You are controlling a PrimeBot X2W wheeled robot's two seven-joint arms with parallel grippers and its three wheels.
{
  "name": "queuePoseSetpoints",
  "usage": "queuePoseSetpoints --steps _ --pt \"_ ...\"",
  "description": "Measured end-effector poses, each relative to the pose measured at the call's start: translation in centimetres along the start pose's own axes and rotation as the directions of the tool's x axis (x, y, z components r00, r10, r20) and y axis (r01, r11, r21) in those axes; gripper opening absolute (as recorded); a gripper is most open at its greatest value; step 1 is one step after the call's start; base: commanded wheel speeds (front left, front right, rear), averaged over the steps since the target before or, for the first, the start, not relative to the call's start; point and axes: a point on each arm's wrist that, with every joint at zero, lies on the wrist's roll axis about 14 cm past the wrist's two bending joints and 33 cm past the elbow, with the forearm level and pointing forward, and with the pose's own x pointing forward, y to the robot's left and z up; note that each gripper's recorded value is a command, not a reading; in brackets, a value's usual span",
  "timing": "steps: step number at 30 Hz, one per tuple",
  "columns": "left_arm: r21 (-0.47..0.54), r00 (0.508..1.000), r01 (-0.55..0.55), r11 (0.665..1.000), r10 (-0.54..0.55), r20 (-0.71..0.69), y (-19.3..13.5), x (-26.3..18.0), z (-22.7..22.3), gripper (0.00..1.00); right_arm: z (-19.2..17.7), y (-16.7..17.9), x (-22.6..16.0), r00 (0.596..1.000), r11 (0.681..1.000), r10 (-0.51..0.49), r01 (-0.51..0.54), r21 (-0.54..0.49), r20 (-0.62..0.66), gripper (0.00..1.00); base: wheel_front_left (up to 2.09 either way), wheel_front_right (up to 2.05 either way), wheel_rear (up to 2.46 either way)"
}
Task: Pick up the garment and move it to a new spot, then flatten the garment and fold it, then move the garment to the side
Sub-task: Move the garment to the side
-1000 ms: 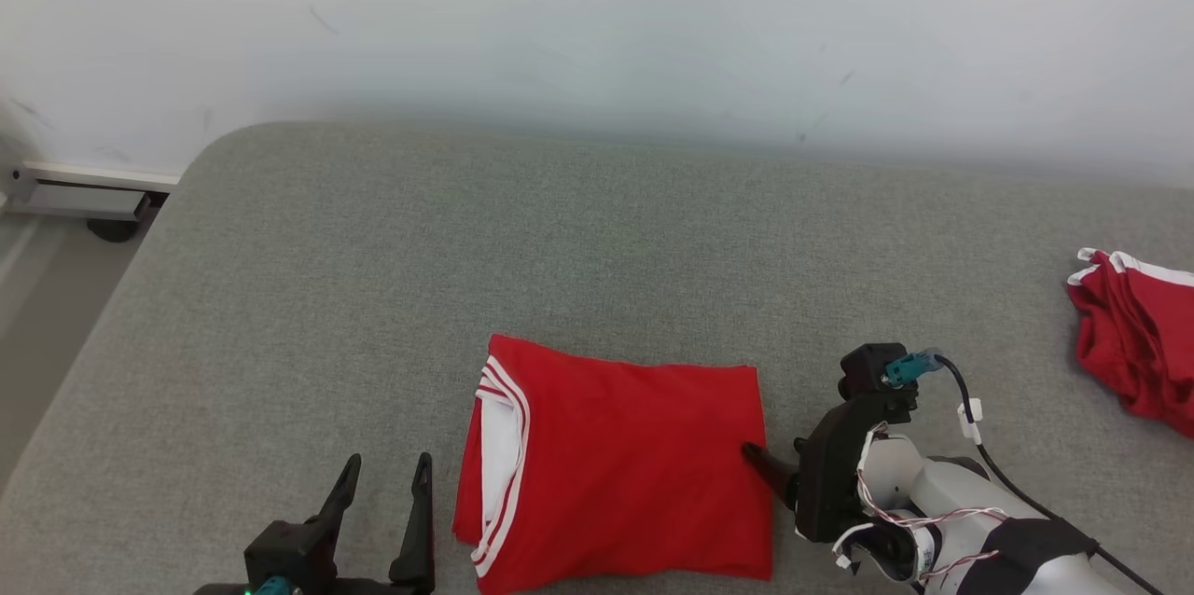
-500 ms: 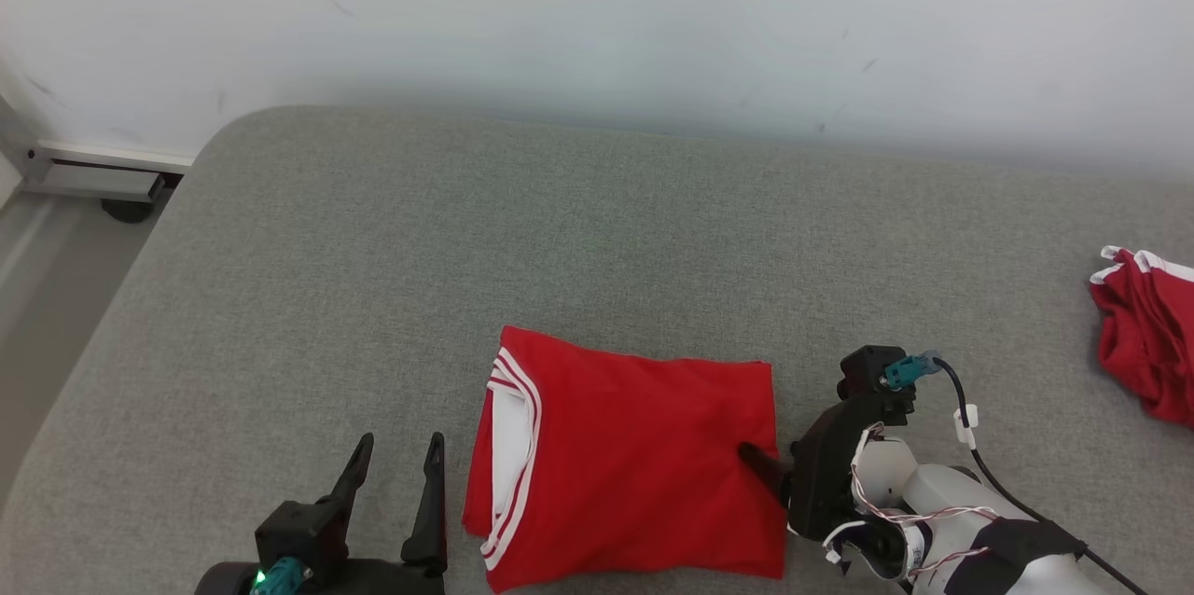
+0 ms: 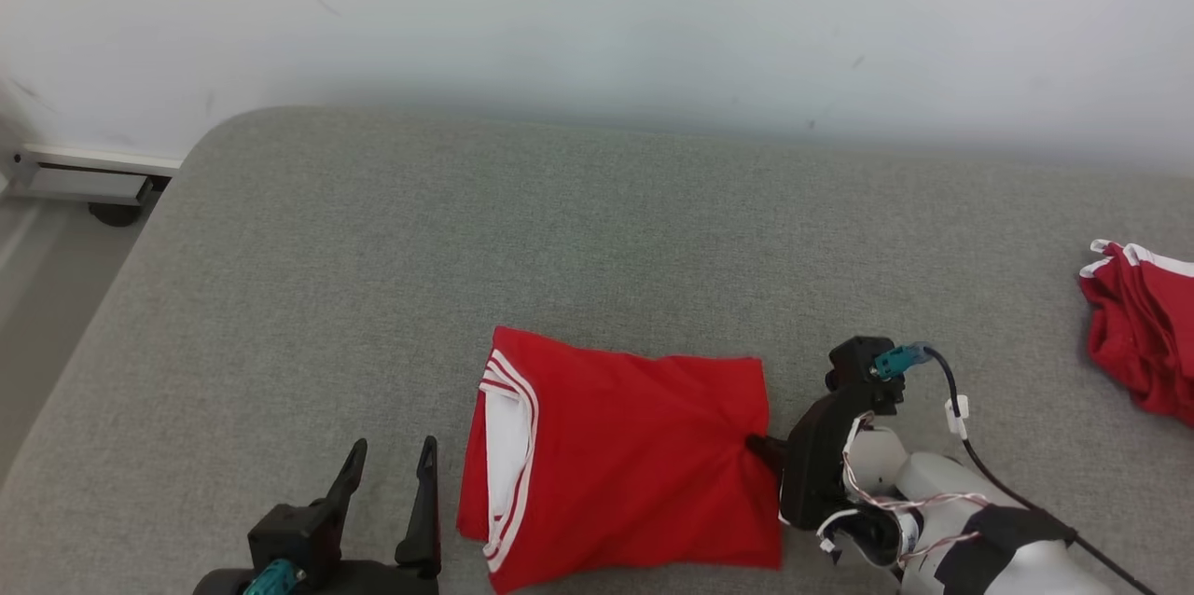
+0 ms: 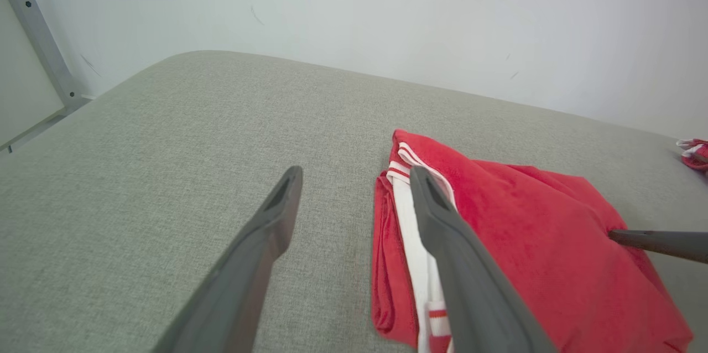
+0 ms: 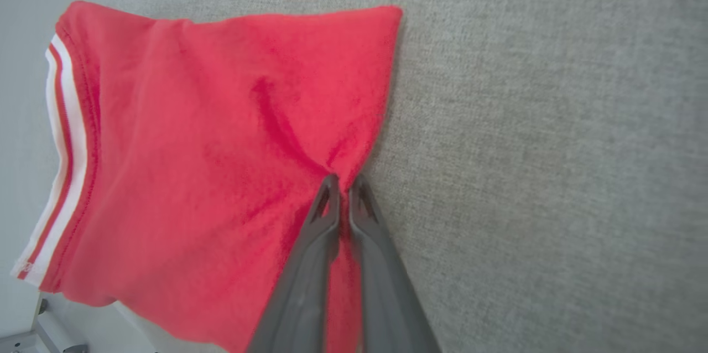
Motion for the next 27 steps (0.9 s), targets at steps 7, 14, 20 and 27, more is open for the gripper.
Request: queuePoseSetpoints --steps 7,14,20,27 --pt "-0.018 1.0 0.007 1.0 -0.007 0.006 -0.2 0.3 0.1 1.0 3.8 -2.0 -1.3 0.996 0.999 -0.037 0.039 -0.017 0.078 0.0 0.0 0.0 0.0" --pt "-0.013 1.0 0.027 1.0 -0.027 0.011 -0.7 0.7 0.2 1.0 7.6 -5.4 -3.8 0.981 0.991 -0.115 0.124 -0.048 0.158 0.0 0.0 0.0 0.0" --pt "-0.011 0.998 0.06 0.998 -0.06 0.005 -1.7 1.1 0.0 1.0 11.0 -8.2 -6.1 0.958 0.977 -0.184 0.202 -0.062 0.22 0.0 0.0 0.0 0.0" --pt "-0.008 0.997 0.077 0.997 -0.077 -0.009 -2.1 1.8 -0.4 1.0 13.7 -11.9 -8.4 0.93 0.954 -0.267 0.292 -0.066 0.253 0.0 0.0 0.0 0.0"
